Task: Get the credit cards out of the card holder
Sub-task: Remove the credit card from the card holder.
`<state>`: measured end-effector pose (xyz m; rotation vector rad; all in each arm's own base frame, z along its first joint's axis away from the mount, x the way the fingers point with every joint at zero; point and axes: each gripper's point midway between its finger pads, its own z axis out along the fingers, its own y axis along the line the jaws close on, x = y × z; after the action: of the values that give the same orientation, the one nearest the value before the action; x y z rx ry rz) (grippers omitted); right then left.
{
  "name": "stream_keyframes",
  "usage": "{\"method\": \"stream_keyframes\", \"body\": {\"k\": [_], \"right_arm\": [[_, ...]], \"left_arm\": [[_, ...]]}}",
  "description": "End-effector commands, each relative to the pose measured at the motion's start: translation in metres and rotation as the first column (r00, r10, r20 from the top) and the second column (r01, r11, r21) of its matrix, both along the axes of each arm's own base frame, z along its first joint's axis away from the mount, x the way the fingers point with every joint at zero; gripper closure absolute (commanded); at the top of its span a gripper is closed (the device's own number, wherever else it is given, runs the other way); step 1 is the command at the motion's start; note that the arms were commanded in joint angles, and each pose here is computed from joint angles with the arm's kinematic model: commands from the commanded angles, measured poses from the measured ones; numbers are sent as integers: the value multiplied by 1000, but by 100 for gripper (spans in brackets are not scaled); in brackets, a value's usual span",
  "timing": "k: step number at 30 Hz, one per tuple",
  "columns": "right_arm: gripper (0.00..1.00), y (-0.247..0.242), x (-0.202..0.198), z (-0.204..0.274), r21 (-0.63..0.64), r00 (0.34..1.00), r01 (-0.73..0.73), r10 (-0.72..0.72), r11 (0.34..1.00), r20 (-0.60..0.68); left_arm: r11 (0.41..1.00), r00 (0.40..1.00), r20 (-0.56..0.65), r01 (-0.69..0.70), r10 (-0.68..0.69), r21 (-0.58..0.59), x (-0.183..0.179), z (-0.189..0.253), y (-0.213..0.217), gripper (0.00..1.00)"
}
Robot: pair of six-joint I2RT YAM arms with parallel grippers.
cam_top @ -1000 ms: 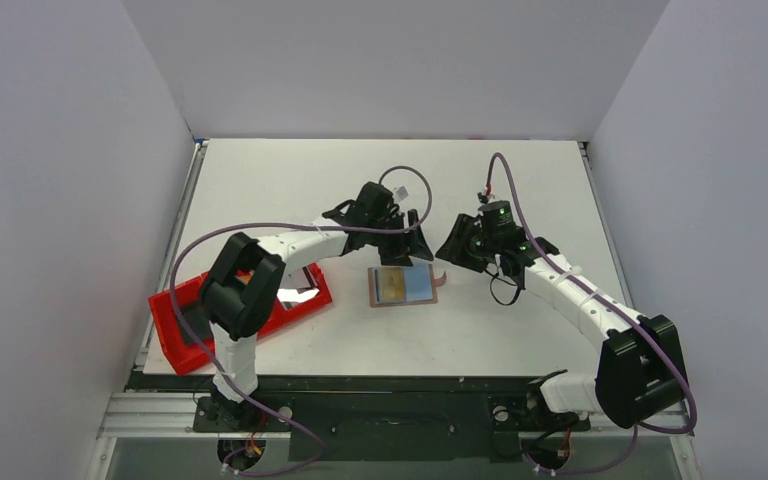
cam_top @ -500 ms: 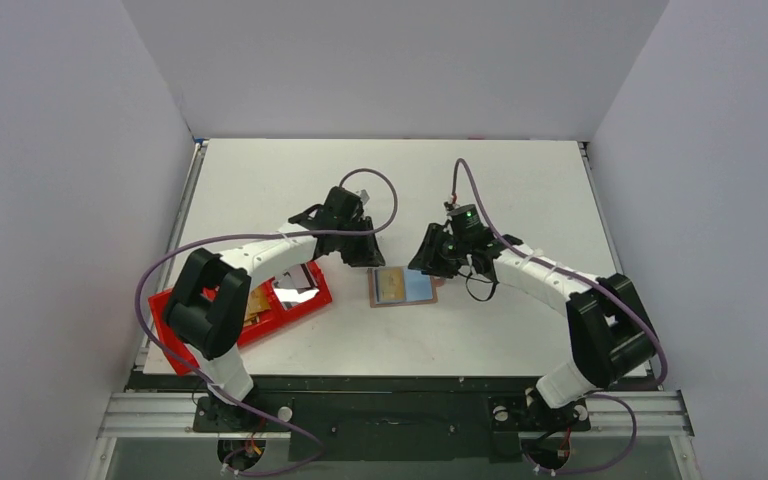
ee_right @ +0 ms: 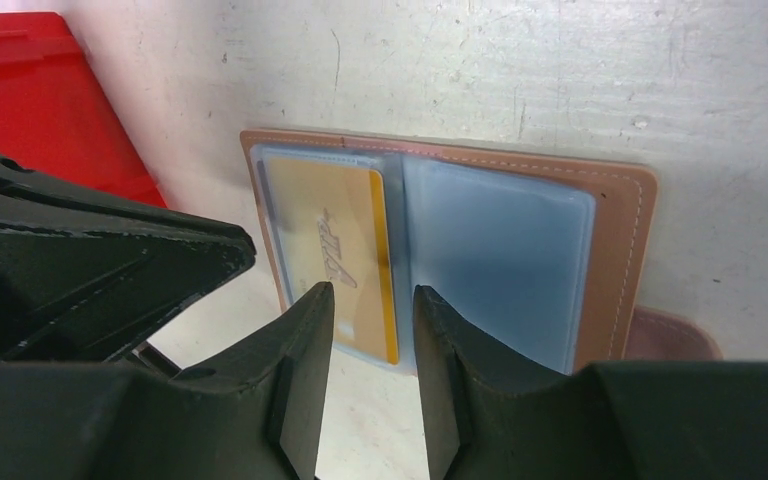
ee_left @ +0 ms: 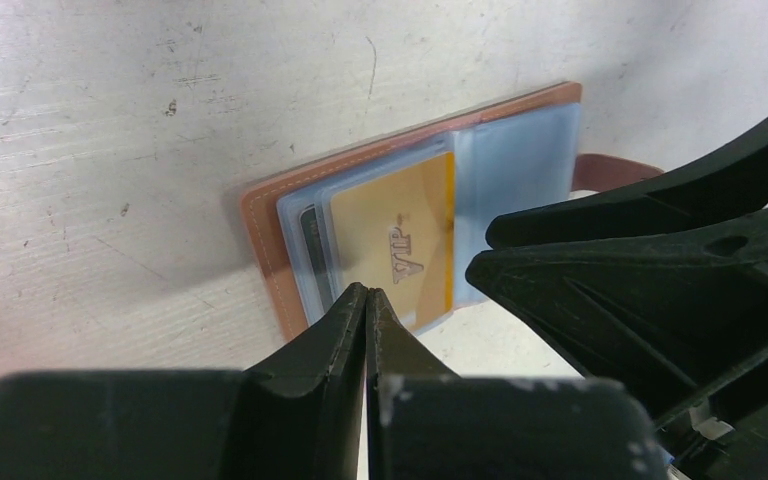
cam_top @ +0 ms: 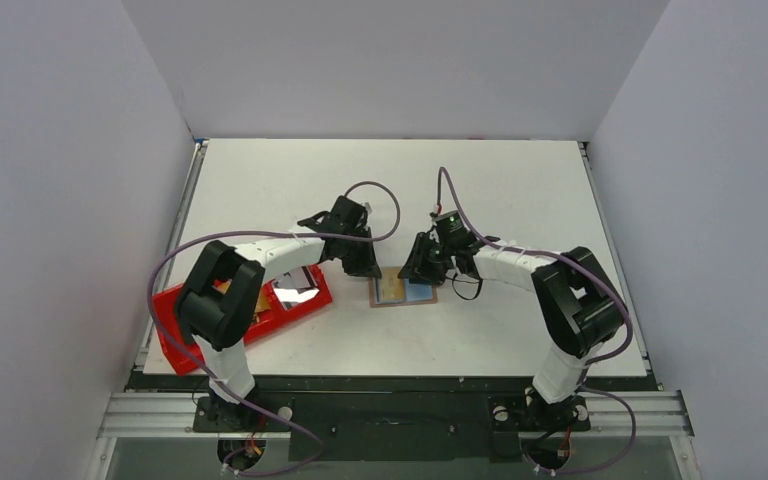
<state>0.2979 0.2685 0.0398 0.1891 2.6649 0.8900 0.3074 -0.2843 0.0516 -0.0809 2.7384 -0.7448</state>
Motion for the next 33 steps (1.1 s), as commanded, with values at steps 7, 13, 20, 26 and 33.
{"method": "stream_keyframes", "body": {"k": [7,13,20,26,33], "right_arm": [[71,14,16,3,46,999,-7,6,999,41],[73,15,13,-4,58,1000,-11,9,998,25],[80,16,14,-7,95,1000,-2,0,995,18],[82,12,14,-13,136,1000,22,-22,990,-1],[82,-3,11,-21,100,999,44,-44,994,-6]], "left_arm": [[999,1000,1,29,-29,30,-2,-19,-9,100],[999,999,-25,23,-22,49,-7,-30,-9,100],[999,999,-42,20,-18,49,-10,-37,-13,100],[999,999,-47,19,-17,47,-11,-38,-14,100],[998,1000,15,11,-12,66,-5,-9,-7,100]]}}
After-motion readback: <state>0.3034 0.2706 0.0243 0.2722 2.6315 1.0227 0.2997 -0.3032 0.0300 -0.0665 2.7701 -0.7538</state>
